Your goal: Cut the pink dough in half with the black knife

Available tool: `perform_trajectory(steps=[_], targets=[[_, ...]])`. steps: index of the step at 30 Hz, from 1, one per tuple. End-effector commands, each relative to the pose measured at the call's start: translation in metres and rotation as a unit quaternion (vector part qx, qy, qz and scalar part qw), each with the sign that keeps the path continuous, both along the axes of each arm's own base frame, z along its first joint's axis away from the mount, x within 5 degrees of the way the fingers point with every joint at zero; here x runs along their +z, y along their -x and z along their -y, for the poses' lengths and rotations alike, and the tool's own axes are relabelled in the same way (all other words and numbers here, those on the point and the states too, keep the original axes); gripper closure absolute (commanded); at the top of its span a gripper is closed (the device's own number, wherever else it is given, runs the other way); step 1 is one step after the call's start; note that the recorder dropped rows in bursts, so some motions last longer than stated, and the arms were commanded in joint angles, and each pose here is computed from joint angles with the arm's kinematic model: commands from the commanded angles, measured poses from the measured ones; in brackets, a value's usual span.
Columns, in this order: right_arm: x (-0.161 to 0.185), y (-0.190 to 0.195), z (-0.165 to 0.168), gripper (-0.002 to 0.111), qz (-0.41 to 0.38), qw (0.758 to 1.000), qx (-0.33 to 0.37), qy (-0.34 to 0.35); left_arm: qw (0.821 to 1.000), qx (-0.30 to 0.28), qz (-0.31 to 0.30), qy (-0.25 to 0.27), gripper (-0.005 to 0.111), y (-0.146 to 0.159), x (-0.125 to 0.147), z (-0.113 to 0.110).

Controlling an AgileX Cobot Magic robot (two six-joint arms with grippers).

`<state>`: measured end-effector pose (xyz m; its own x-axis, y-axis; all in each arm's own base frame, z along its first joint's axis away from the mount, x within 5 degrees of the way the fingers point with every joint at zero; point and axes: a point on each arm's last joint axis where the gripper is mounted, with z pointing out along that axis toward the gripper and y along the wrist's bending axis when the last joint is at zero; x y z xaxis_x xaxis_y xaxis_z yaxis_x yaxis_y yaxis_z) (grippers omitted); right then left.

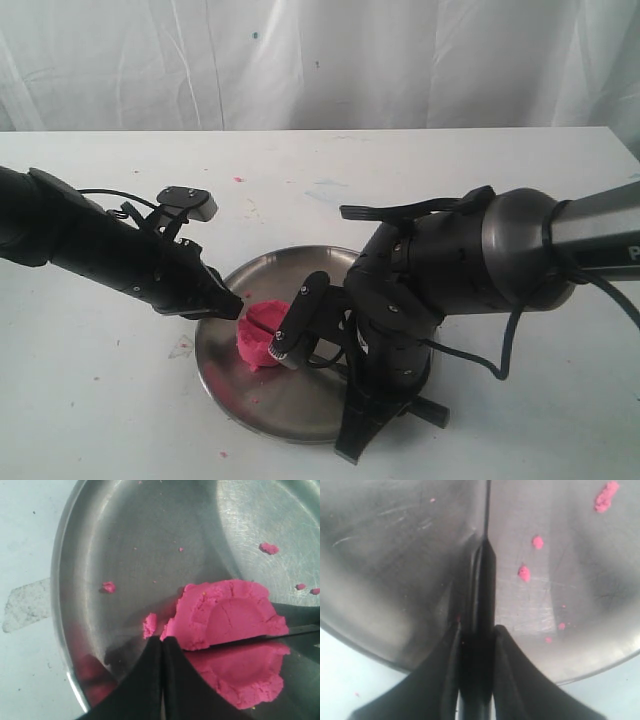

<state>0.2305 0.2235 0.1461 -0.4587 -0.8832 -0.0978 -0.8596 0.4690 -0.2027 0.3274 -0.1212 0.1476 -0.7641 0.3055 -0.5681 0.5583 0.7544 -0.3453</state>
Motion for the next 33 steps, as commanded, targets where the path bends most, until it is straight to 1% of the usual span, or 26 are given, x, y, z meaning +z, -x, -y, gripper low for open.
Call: perform_trajectory(steps=[1,16,33], targets=[[0.001,-0.0008,-0.0007,0.103,0.001,1.0,0.001,-0.004,1.0,-0.006,-0.002,0.007,0.107,0.0034,0.0024,0.0029],[0.0015,-0.0027,-0.0026,0.103,0.012,1.0,0.002,-0.014,1.0,-0.006,-0.002,0.007,0.107,0.0034,0.0024,0.0029],[0.0027,-0.0069,-0.0013,0.103,0.036,0.999,-0.004,-0.008,1.0,-0.006,-0.002,0.007,0.107,0.0034,0.0024,0.0029]])
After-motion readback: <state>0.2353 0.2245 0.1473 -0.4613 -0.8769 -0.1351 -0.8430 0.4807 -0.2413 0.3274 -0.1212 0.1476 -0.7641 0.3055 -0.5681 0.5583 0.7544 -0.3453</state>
